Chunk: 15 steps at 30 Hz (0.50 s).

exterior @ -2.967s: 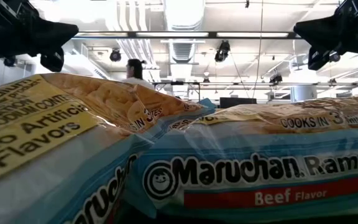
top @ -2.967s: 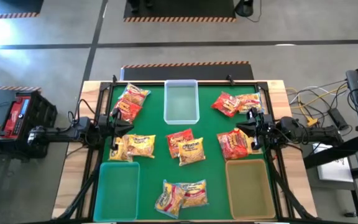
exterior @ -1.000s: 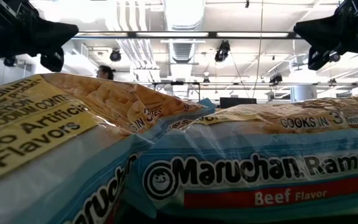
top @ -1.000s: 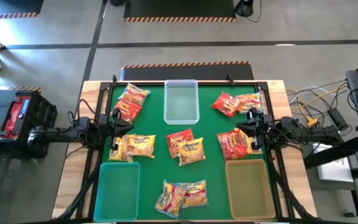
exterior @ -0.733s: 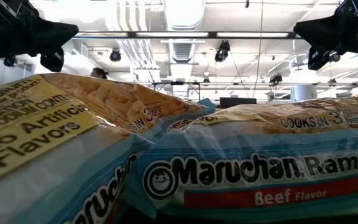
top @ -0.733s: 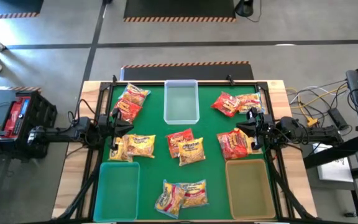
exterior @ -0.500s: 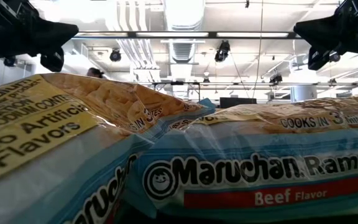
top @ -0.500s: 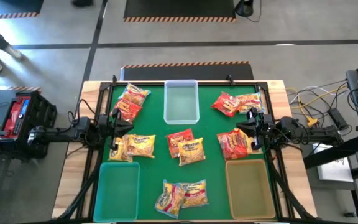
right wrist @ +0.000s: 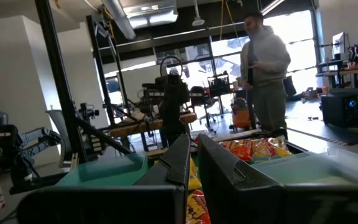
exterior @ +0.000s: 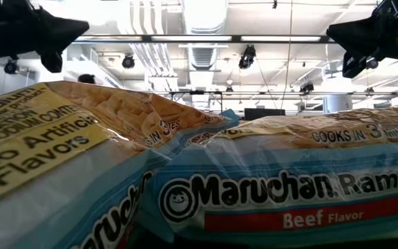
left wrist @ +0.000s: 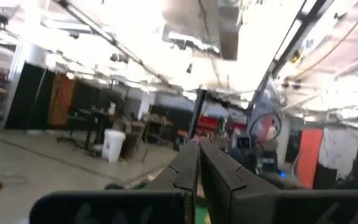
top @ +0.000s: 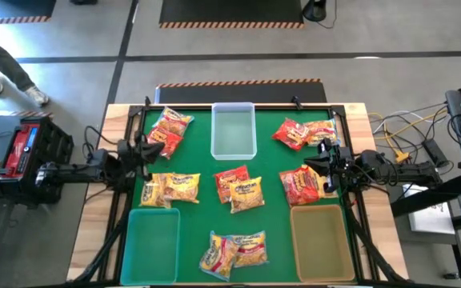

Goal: Sort Maruchan noodles
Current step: Put the yellow noodle pack into the transparent bin

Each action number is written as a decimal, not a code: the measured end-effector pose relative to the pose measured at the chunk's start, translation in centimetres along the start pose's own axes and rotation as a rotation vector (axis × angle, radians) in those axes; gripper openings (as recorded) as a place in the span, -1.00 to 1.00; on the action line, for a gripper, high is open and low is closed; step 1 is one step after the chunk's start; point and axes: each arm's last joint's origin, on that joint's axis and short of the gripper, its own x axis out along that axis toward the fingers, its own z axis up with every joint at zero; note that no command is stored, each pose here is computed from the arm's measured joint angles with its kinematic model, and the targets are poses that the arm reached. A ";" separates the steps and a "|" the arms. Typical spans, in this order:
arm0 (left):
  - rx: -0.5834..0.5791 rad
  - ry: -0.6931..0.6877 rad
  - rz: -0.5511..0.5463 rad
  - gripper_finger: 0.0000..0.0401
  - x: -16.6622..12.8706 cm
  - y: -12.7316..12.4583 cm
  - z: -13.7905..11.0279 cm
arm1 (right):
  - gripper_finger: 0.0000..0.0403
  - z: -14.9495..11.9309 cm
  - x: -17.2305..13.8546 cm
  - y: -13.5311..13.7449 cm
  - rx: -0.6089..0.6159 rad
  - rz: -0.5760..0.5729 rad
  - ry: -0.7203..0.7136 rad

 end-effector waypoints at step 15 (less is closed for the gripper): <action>-0.070 0.240 0.091 -1.00 1.5 -0.6 2.2 | -0.89 0.0 0.0 0.0 0.000 0.000 0.000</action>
